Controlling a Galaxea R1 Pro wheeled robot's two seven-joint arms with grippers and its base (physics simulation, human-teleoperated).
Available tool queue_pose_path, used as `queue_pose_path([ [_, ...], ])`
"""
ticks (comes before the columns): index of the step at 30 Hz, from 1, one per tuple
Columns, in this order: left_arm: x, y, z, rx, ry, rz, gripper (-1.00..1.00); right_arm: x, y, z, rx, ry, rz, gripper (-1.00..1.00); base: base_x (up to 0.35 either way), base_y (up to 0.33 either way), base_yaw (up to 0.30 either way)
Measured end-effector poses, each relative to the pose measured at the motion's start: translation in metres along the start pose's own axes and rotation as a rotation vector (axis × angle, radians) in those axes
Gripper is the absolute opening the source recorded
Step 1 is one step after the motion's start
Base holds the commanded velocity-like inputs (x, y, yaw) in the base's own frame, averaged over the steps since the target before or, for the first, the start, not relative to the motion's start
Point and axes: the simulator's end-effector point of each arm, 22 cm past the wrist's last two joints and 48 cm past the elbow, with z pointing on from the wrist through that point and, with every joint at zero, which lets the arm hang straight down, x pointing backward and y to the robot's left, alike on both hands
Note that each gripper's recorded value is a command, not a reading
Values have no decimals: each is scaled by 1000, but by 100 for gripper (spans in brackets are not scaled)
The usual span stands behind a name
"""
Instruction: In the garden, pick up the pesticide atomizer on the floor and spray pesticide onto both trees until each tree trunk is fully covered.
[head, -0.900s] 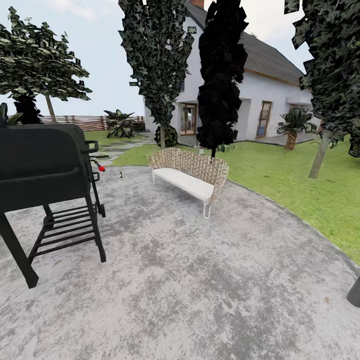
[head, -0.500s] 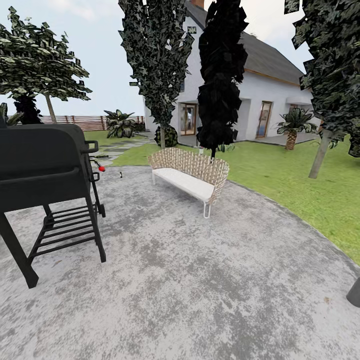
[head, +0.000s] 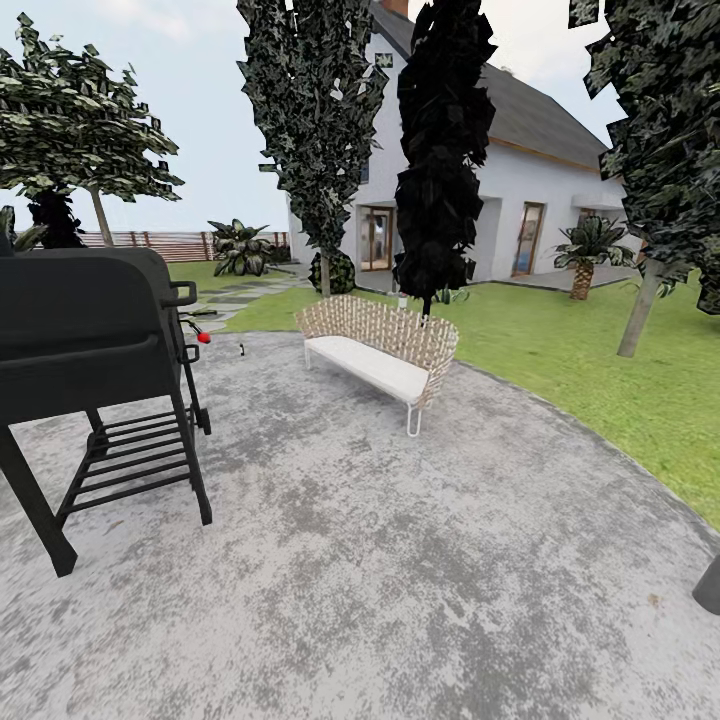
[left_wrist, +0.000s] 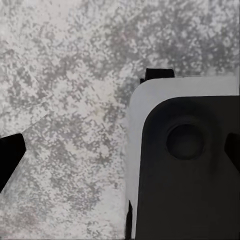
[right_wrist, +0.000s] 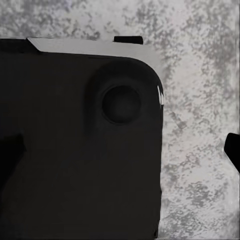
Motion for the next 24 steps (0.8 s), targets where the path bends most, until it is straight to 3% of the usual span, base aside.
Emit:
queue_pose_path([
  [3,-26,12,1,-18,-52,-4,100,-12,-13,0,17,-31,-1,100,0,0,0],
  [9,-76,12,0,-21,-154,-39,100,-39,-35,-2,45,-102,-6,100,0,0,0],
  [10,-156,17,-14,-28,-382,-65,100,-93,-35,-11,43,-295,-10,100,0,0,0],
  [11,-249,20,-34,-24,-525,-85,100,-168,-34,-32,40,-471,-16,100,0,0,0],
  [12,-279,22,-42,-24,-567,-96,100,-258,-31,-76,38,-685,-21,100,0,0,0],
  [13,-269,33,-40,-39,-558,-130,100,-320,-29,-122,38,-853,-28,100,0,0,0],
  [14,-269,48,-41,-59,-570,-149,100,-312,-28,-115,38,-832,-30,100,0,0,0],
  [18,-266,61,-42,-84,-571,-161,100,-309,-28,-113,40,-826,-41,100,150,-79,0],
  [24,-265,56,-41,-78,-568,-161,100,-310,-27,-114,39,-836,-43,100,277,-161,71],
])
